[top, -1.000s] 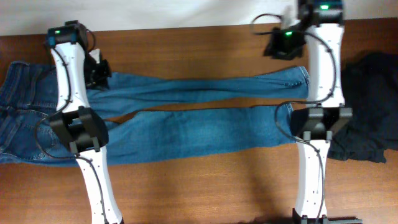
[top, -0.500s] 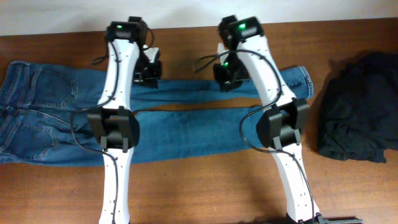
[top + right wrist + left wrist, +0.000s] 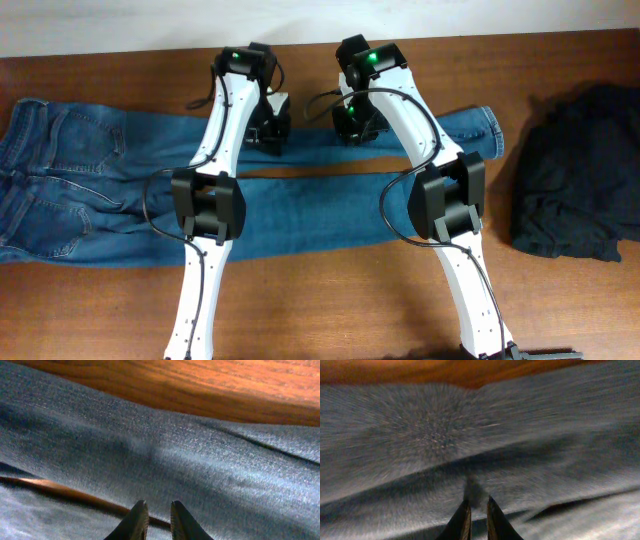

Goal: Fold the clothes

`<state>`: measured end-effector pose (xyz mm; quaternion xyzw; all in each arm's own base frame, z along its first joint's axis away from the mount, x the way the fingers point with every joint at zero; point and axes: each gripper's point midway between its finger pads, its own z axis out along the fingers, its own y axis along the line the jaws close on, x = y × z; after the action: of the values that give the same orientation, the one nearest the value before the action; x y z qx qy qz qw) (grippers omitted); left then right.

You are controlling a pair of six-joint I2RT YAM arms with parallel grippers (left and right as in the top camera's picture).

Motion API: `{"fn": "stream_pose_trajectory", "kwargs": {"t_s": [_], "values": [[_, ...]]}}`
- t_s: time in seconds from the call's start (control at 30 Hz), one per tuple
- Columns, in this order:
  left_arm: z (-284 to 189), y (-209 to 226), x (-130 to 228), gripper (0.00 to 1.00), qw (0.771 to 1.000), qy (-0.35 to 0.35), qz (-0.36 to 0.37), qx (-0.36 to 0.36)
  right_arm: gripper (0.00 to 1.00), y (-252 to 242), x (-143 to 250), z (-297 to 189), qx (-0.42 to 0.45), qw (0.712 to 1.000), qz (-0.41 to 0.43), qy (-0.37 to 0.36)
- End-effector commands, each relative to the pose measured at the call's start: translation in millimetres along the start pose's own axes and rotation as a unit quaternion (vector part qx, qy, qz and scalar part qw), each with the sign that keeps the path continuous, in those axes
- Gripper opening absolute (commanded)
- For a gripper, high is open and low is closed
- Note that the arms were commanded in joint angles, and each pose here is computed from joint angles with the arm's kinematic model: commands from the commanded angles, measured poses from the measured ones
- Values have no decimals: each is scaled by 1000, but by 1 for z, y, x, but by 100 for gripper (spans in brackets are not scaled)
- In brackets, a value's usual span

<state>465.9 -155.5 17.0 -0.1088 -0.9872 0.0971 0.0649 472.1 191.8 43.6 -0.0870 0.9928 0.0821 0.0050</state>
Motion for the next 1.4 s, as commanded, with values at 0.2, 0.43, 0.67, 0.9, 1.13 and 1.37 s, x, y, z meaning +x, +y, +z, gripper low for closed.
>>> {"fn": "stream_pose_trajectory", "kwargs": {"t_s": [0.2,0.43,0.67,0.9,1.13,1.37], "values": [[39,6,11,12,999,53,-4,7,22,-24,-4,-4,12,1000,25,-7],[39,16,11,13,998,53,-7,-11,22,-71,33,32,58,994,60,73],[36,39,11,17,998,52,-17,-44,22,-118,42,33,57,988,111,87],[29,80,12,24,995,49,-43,-80,22,-165,47,25,64,981,159,86],[19,129,18,25,991,45,-87,-93,26,-215,51,17,102,973,193,73],[10,176,28,31,986,40,-137,-84,28,-264,60,10,98,963,246,59]]}}
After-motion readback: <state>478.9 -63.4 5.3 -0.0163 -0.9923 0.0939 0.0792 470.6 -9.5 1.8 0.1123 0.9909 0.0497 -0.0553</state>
